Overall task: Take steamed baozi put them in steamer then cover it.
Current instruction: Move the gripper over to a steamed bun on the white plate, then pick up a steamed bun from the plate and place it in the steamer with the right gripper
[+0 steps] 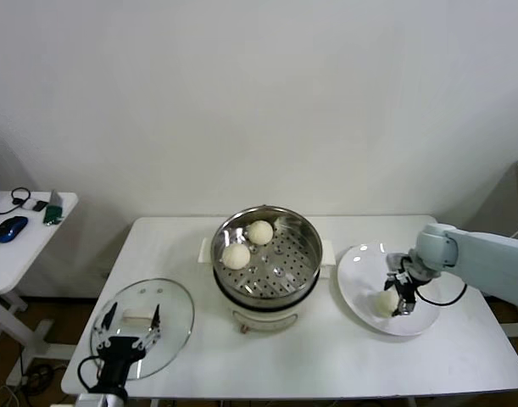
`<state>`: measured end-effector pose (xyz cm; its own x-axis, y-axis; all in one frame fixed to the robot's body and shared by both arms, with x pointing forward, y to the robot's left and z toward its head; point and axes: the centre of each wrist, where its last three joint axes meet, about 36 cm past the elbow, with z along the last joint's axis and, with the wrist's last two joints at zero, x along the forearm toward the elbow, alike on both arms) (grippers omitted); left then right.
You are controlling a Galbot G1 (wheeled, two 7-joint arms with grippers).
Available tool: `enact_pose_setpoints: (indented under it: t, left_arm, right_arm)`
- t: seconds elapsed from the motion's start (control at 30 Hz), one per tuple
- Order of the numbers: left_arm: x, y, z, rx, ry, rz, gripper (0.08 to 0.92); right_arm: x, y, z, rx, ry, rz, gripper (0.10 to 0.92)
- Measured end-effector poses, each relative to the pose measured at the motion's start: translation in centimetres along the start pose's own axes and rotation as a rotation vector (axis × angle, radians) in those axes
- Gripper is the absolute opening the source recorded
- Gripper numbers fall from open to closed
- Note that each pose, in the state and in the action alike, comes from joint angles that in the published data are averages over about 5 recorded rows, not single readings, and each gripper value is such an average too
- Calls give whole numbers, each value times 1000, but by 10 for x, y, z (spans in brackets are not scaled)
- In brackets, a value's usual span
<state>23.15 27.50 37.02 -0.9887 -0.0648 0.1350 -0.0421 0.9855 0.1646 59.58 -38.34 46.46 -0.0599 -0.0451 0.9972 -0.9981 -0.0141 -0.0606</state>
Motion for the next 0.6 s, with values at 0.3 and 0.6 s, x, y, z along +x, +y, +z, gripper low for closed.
enact_pose_setpoints:
  t: [0.3,0.6]
  left_arm:
    - [0,0,-2,-5,-1,2,823]
    - [-1,0,-3,-13,-2,0,823]
  right_arm:
    - [33,-16,-14,108,6,7,687]
    - [146,-63,-63,367,11,111,687]
